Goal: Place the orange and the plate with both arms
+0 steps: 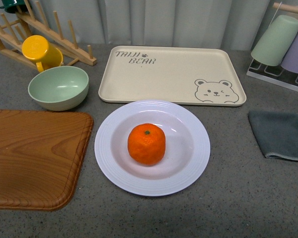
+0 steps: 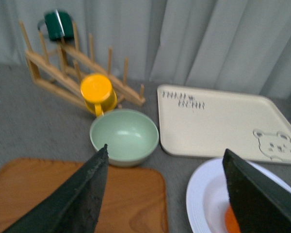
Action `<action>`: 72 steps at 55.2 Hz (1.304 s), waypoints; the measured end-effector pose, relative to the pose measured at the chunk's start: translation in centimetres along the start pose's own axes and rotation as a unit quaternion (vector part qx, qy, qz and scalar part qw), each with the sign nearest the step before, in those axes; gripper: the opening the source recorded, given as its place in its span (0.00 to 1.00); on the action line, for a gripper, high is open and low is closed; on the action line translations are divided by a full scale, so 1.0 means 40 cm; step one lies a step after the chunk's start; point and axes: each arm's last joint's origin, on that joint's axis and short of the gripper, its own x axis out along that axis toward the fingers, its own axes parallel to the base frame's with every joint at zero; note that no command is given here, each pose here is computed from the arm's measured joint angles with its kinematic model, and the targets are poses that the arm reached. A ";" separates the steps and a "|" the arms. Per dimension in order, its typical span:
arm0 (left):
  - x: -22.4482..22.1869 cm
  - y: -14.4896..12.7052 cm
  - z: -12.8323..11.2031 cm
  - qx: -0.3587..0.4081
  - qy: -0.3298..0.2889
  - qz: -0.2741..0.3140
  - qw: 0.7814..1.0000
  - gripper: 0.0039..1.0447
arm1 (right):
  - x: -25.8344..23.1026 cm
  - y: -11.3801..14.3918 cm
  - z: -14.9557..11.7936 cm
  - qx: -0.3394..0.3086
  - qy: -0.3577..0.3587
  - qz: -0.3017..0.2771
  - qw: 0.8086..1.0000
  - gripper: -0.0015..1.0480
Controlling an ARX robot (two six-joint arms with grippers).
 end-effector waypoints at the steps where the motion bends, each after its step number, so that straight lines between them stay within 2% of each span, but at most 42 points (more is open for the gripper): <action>1: -0.005 0.006 0.003 0.006 -0.008 0.000 1.000 0.64 | 0.000 0.000 0.000 0.000 0.000 -0.001 1.000 0.91; 6: -0.022 0.026 0.019 0.024 -0.031 0.001 0.999 0.48 | 0.000 0.000 0.000 0.000 0.000 0.000 1.000 0.91; 21: -0.069 0.068 0.018 0.039 -0.029 0.003 0.999 0.03 | 0.000 0.000 0.000 0.000 0.000 0.000 1.000 0.91; 36: -0.102 0.096 0.035 0.042 -0.039 -0.009 0.998 0.04 | 0.000 0.000 0.000 0.000 0.000 0.000 1.000 0.91; 40: -0.113 0.114 0.041 0.041 -0.044 0.008 0.998 0.04 | 0.000 0.000 0.000 0.000 0.000 0.000 1.000 0.91; 72: -0.164 0.114 0.043 0.042 -0.049 0.004 0.998 0.04 | 0.000 0.000 0.000 0.000 0.000 0.000 1.000 0.91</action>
